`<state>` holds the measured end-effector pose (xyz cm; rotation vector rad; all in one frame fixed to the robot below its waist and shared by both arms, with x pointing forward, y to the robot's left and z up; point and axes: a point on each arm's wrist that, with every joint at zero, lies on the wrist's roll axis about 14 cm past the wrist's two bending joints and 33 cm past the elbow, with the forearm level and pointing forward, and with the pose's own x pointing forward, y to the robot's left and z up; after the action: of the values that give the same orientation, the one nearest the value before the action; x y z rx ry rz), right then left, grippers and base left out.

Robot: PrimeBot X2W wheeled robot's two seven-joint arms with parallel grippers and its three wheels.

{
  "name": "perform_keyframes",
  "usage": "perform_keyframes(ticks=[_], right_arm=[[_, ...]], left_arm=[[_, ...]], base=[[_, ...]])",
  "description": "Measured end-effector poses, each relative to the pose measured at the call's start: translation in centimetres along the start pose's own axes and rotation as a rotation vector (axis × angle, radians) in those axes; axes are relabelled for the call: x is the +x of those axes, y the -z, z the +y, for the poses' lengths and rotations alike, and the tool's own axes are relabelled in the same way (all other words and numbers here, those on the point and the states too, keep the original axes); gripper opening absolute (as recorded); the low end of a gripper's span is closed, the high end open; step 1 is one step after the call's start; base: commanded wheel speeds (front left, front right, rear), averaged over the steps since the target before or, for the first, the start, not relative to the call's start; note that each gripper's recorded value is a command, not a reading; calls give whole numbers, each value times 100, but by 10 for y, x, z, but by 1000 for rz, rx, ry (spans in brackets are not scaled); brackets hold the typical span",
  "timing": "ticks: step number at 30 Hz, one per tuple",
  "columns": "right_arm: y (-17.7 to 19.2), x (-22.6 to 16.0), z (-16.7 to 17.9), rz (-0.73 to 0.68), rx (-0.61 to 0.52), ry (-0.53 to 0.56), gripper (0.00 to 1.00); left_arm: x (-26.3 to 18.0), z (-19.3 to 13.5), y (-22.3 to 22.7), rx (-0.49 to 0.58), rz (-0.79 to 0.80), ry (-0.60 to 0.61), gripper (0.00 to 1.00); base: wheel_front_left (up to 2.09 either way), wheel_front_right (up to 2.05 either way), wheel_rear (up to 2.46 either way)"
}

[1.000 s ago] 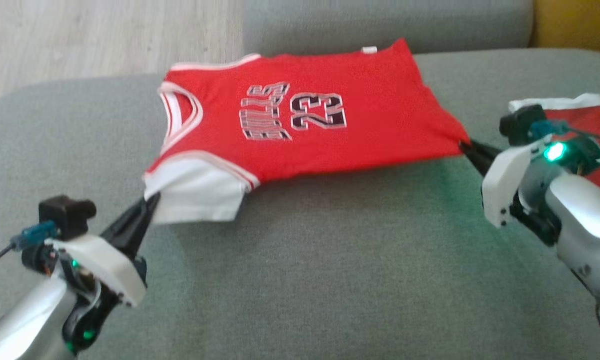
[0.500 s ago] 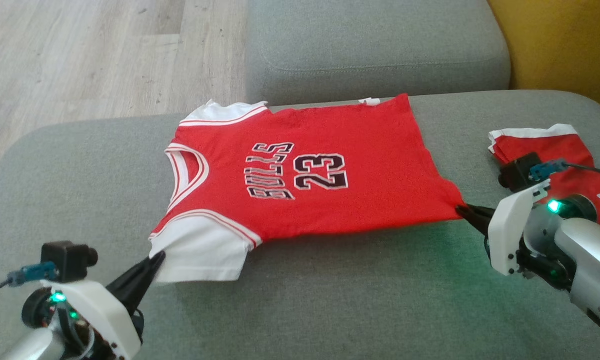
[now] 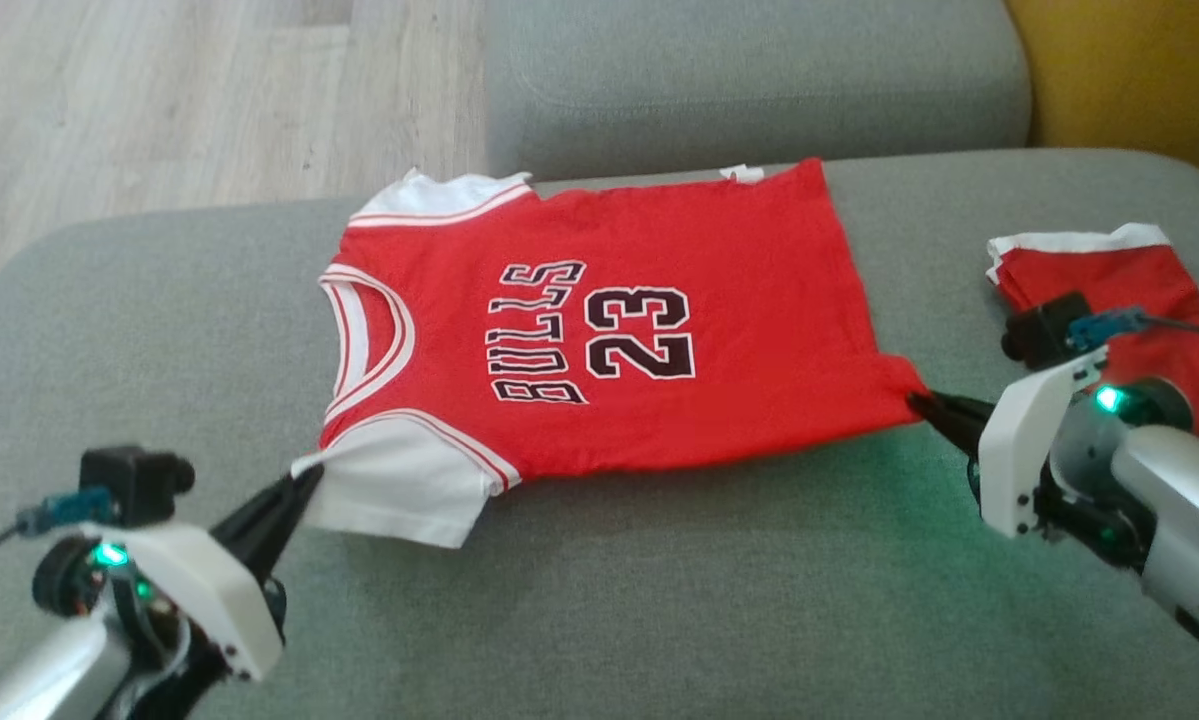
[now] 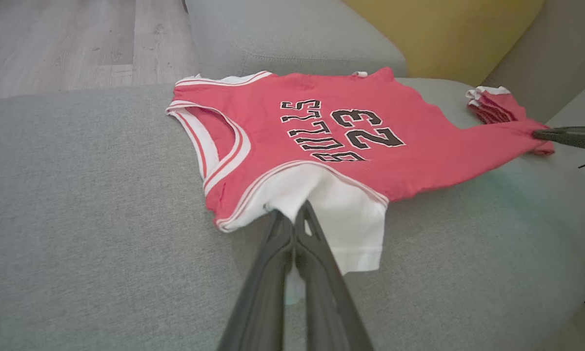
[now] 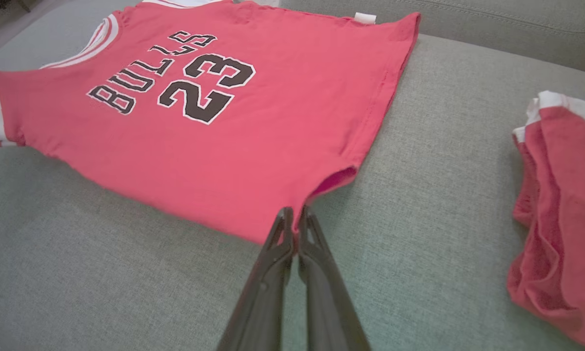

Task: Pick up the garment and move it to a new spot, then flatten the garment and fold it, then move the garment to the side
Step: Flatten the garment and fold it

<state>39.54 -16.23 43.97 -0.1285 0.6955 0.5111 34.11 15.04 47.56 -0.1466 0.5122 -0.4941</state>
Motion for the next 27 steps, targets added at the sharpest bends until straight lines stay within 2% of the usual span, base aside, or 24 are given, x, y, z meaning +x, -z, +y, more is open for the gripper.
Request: perform_keyframes(ticks=[12, 18, 27], right_arm=[[-31, 32, -18, -38, 54, 22, 0], [-35, 51, -33, -16, 72, 55, 0], [-30, 71, -41, 24, 76, 68, 0]], left_arm=[[46, 39, -20, 88, 124, -61, 0], [79, 64, -40, 166, 193, -98, 0], [113, 83, -41, 264, 294, -129, 0]], base=[[0, 0, 0], [0, 0, 0], [0, 0, 0]])
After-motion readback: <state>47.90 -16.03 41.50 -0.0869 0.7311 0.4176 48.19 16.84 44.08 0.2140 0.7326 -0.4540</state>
